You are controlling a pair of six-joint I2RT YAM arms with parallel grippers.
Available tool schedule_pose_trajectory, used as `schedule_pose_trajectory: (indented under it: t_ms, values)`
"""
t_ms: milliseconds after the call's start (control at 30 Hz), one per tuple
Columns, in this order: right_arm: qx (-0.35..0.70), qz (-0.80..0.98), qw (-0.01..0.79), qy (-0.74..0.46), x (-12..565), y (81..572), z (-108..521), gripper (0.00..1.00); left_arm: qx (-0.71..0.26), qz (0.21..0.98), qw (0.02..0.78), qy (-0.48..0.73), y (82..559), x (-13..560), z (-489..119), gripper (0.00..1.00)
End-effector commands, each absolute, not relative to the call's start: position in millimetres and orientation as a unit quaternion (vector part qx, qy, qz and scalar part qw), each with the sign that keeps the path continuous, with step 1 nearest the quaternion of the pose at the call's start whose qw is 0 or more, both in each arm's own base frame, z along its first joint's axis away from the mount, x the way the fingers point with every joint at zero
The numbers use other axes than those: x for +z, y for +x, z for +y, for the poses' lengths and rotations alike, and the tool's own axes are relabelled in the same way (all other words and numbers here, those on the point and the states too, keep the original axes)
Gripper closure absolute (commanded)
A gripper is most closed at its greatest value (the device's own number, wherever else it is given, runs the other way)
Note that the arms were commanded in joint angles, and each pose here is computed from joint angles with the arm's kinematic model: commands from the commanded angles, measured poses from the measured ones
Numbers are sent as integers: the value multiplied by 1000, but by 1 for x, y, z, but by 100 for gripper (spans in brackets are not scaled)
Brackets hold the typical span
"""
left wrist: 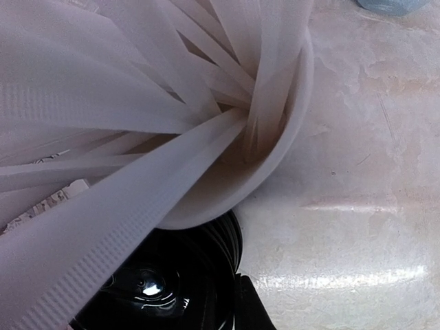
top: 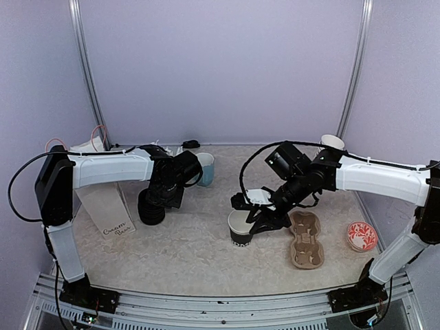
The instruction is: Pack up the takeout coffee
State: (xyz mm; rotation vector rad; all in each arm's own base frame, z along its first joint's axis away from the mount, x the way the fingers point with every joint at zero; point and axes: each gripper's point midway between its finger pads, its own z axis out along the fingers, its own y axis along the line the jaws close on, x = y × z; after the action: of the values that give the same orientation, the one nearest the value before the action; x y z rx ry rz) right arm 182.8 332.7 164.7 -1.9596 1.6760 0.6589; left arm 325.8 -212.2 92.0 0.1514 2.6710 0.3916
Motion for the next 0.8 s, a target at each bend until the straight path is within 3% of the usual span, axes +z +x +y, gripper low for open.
schedule_pose_trajectory:
  t_ms: [0, 367, 500, 767]
  values:
    - [244, 614, 235, -713, 162, 185, 333, 66, 138, 963, 227, 48, 324, 108, -213, 91]
    - [248, 613, 229, -714, 162, 185, 335, 65, 106, 965, 233, 46, 315, 126, -217, 91]
    - [250, 614, 228, -713, 164, 184, 336, 65, 94, 968, 229, 43, 314, 123, -215, 97]
    - [250, 615, 226, -713, 163, 183, 334, 65, 80, 970, 224, 46, 311, 117, -217, 100]
